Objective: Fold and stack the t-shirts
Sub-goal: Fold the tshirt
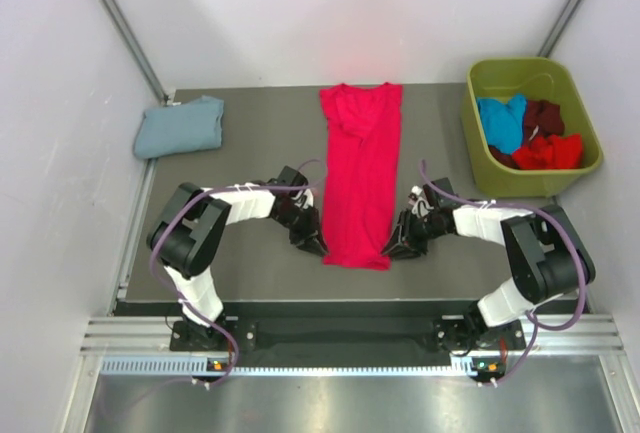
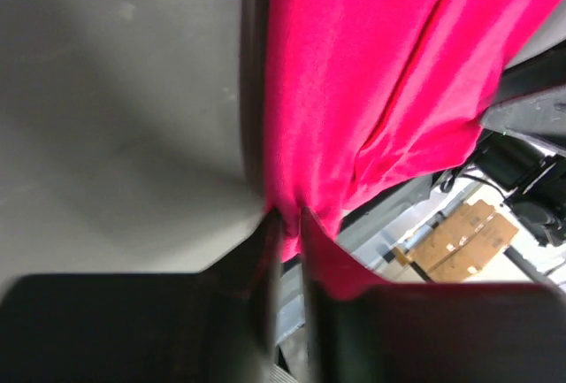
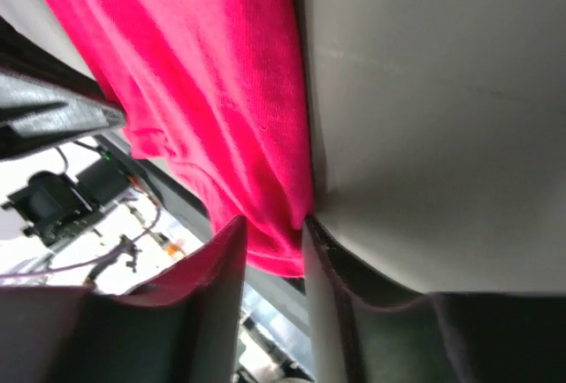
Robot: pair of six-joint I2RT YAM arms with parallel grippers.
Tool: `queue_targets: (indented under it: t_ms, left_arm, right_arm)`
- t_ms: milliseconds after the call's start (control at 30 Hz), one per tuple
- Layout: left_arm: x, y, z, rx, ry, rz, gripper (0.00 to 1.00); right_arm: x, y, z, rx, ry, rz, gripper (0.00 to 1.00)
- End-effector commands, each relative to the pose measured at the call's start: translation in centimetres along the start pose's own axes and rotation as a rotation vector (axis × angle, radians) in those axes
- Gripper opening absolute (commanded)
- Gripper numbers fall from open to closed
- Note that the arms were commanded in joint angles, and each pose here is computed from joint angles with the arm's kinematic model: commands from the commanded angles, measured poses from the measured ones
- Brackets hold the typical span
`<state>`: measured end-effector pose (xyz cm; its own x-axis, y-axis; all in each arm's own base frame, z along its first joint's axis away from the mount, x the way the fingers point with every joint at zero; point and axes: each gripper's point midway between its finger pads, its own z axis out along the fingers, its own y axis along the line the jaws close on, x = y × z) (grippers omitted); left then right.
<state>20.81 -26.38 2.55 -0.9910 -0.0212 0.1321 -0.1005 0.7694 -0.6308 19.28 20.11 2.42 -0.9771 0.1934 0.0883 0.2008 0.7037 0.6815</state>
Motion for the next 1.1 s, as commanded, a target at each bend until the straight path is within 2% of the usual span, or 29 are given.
queue_targets:
  t_ms: [0,33,67,533,733,933,1067]
  left_arm:
    - [0.0,-1.3,0.5,0.053,0.014,0.022,0.13]
    - [0.1,-1.3,0.5,0.050,0.020,0.018,0.03]
    - [0.1,-1.2,0.4,0.043,0.018,0.019,0.00]
    - [3.0,-1.0,-3.5,0.019,-0.041,0.127,0.00]
    - [4.0,-1.2,-5.3,0.036,-0.089,0.242,0.00]
    - [4.7,-2.2,-7.3,0.060,-0.127,0.355,0.00]
    - [2.8,-4.4,-9.0,0.083,-0.190,0.446,0.00]
  right_arm:
    - [0.0,0.3,0.2,-0.002,-0.005,-0.027,0.22]
    - [0.0,0.3,0.1,0.006,-0.008,-0.029,0.06]
    - [0.3,0.2,-0.1,0.018,0.000,-0.034,0.00]
    - [1.8,1.9,-3.3,-0.009,-0.029,-0.168,0.00]
    - [2.9,1.6,-4.5,-0.011,-0.048,-0.250,0.00]
    - [3.0,3.3,-6.3,-0.054,-0.101,-0.354,0.00]
    - [2.6,4.2,-7.2,-0.065,-0.129,-0.407,0.00]
